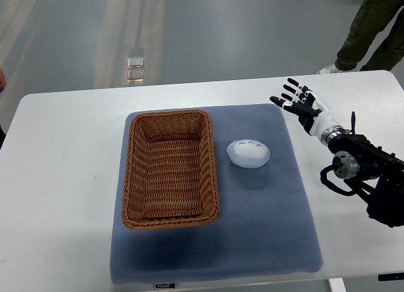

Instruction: Place blue toy in brown basket

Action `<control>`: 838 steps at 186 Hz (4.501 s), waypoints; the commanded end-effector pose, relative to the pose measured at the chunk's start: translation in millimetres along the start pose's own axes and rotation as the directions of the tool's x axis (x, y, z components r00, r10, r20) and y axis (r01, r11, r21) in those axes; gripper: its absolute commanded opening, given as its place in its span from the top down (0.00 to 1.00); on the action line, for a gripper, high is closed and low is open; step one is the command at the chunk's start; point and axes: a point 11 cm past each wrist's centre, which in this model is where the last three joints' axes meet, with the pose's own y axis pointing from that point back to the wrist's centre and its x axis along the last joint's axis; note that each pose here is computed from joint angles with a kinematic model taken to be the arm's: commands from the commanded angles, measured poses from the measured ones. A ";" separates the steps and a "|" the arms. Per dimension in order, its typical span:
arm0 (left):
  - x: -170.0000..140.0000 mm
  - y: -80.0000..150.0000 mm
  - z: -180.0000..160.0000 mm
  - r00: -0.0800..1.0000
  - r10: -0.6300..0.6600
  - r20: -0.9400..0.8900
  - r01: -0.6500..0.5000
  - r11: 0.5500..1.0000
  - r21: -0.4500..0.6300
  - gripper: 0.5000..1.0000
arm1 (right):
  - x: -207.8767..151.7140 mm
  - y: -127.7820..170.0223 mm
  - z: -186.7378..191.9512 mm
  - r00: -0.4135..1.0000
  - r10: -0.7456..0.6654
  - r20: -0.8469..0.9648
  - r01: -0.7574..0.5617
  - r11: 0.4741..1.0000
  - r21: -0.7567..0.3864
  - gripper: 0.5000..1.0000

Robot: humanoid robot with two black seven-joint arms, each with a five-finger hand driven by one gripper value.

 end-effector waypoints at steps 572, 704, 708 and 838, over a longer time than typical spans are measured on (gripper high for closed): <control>0.4 -0.2 5.3 1.000 0.002 0.004 -0.002 1.000 -0.008 0.00 | -80.7 17.4 -54.5 -0.147 -0.629 -0.763 0.436 0.652 -0.621 0.18; 0.8 -0.1 5.3 1.000 0.003 0.003 -0.003 1.000 -0.008 0.00 | -86.2 20.1 -17.1 -0.180 -0.620 -0.764 0.436 0.646 -0.627 0.96; 1.3 -0.1 5.3 1.000 0.004 0.003 -0.004 1.000 -0.008 0.00 | -86.8 19.5 -18.3 -0.181 -0.616 -0.767 0.437 0.648 -0.623 1.00; 1.5 -0.1 4.4 1.000 0.006 0.004 -0.006 1.000 -0.007 0.00 | -214.3 -5.9 -76.7 -0.220 -0.414 -0.884 0.620 0.640 -0.454 1.00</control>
